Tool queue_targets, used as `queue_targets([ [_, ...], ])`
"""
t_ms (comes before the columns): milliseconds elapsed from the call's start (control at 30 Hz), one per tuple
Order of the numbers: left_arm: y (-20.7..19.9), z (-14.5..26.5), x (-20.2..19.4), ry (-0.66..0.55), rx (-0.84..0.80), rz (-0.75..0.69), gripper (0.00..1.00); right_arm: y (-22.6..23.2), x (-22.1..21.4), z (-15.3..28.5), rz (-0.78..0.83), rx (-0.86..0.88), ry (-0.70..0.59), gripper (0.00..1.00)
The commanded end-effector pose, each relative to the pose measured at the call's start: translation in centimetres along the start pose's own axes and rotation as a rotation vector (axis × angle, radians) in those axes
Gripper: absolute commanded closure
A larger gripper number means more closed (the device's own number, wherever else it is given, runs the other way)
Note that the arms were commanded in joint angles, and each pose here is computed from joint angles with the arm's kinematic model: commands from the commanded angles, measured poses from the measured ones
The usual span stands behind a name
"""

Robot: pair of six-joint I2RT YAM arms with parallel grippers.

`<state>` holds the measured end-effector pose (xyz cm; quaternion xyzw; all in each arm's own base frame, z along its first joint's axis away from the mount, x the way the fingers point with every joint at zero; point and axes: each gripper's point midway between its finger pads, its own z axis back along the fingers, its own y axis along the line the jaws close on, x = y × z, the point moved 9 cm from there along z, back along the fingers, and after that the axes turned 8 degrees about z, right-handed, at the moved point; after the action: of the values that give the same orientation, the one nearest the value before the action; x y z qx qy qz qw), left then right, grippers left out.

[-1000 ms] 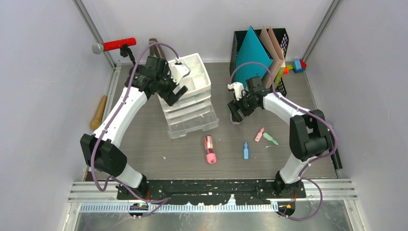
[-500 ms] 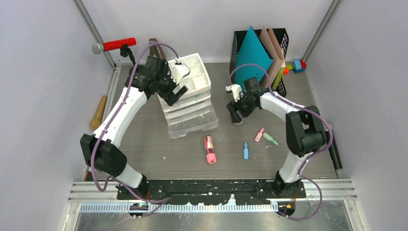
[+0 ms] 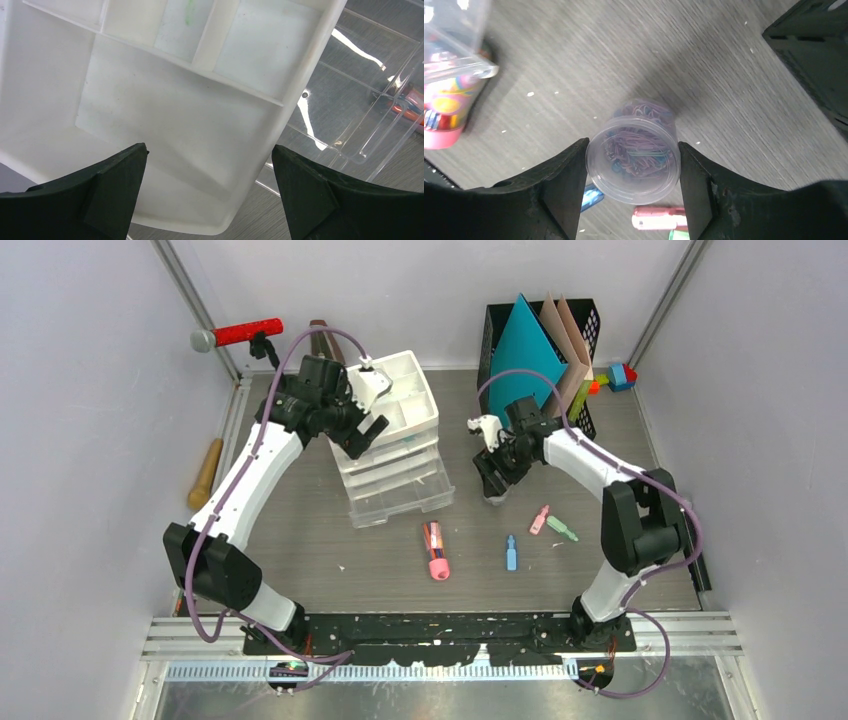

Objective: Organize the desk
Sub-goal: Pick up the stationery from the center of the board, then place the stationery in the drawer.

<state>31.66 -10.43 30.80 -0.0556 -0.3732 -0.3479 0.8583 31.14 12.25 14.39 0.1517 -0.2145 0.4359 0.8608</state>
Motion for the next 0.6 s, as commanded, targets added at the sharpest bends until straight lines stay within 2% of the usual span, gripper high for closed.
queue_targets([
  [0,0.5,2.2,1.3,-0.073,0.059,0.050,0.00,2.7,4.3,6.3,0.145,-0.062,-0.127,0.64],
  [267,1.1,2.2,1.8,-0.072,0.128,0.122,0.00,8.0,9.8,10.5,0.324,-0.069,-0.248,0.65],
  [400,1.5,2.5,2.3,-0.075,0.180,0.171,0.00,9.6,12.6,10.4,0.375,-0.050,-0.285,0.65],
  [567,1.7,3.2,2.5,-0.104,0.200,0.214,0.00,11.1,15.2,8.3,0.417,-0.009,-0.282,0.65],
])
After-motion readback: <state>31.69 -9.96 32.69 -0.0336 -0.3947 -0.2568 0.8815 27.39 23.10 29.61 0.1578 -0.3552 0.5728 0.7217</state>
